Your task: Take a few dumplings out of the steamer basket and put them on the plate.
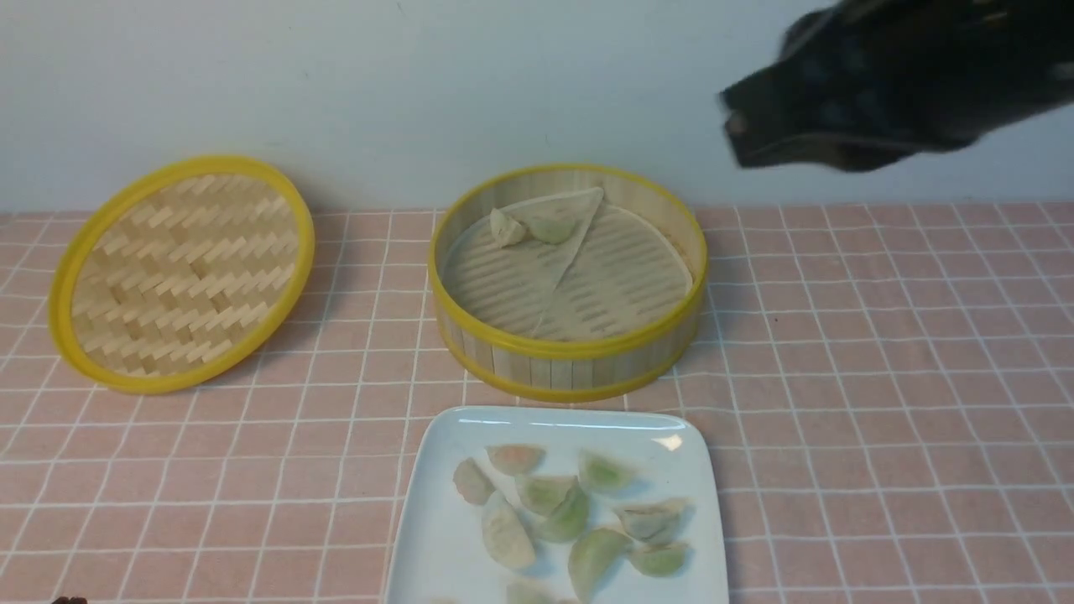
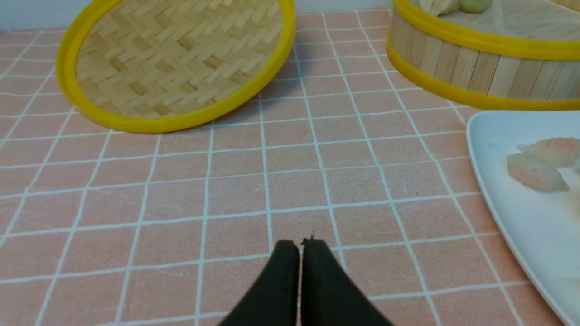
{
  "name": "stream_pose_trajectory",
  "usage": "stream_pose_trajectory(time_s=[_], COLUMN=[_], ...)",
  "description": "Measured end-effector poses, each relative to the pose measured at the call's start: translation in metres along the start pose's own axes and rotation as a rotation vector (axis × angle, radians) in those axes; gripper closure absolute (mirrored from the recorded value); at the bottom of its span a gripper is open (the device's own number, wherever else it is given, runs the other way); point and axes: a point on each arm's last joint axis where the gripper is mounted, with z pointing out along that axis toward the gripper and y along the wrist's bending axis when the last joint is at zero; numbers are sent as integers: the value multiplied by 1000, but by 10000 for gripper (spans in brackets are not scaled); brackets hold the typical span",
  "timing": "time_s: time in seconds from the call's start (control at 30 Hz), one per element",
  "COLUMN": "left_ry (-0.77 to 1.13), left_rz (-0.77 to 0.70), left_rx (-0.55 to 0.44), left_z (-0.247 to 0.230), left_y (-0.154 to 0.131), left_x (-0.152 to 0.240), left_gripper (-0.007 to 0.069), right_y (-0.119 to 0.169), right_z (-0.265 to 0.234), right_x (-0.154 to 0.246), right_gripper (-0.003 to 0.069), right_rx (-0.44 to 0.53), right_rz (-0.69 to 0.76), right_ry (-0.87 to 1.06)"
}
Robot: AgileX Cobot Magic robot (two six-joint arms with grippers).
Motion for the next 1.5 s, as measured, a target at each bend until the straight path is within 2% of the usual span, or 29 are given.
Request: stream_pose_trajectory(time_s=[0.03,0.13,0.17,0.33,0.47,0.63,0.8,1.1,1.33,1.5], left_ry=[0,0,0,0,0,0,0,-1,-1,-1], left_rz=[0,0,0,0,0,0,0,0,0,0], left_rx=[0,0,0,0,0,0,0,0,0,0], left_z=[0,0,0,0,0,0,0,0,0,0], left_y=[0,0,0,0,0,0,0,0,0,0], left_x=[0,0,0,0,0,0,0,0,0,0], left_gripper=[631,631,631,631,631,631,631,631,631,631], right_y=[-4,-15,-15,-34,-45,-53,-58,-58,-52,-51], right_z=[-23,-45,-51,-63,-59,-64,-68,-71,-68,-66], right_x=[10,45,45,130,182,218,239,244,248,250], right_gripper=[673,673,673,673,673,673,673,673,673,673], right_rx=[-11,-20,-28,-88,-111,-133,-145,-171,-213,-183], right_rz=[9,20,25,23,53,87,87,87,1,-62], right_ry=[-96,-250,-279,-591,-665,-744,-808,-844,-816,-822])
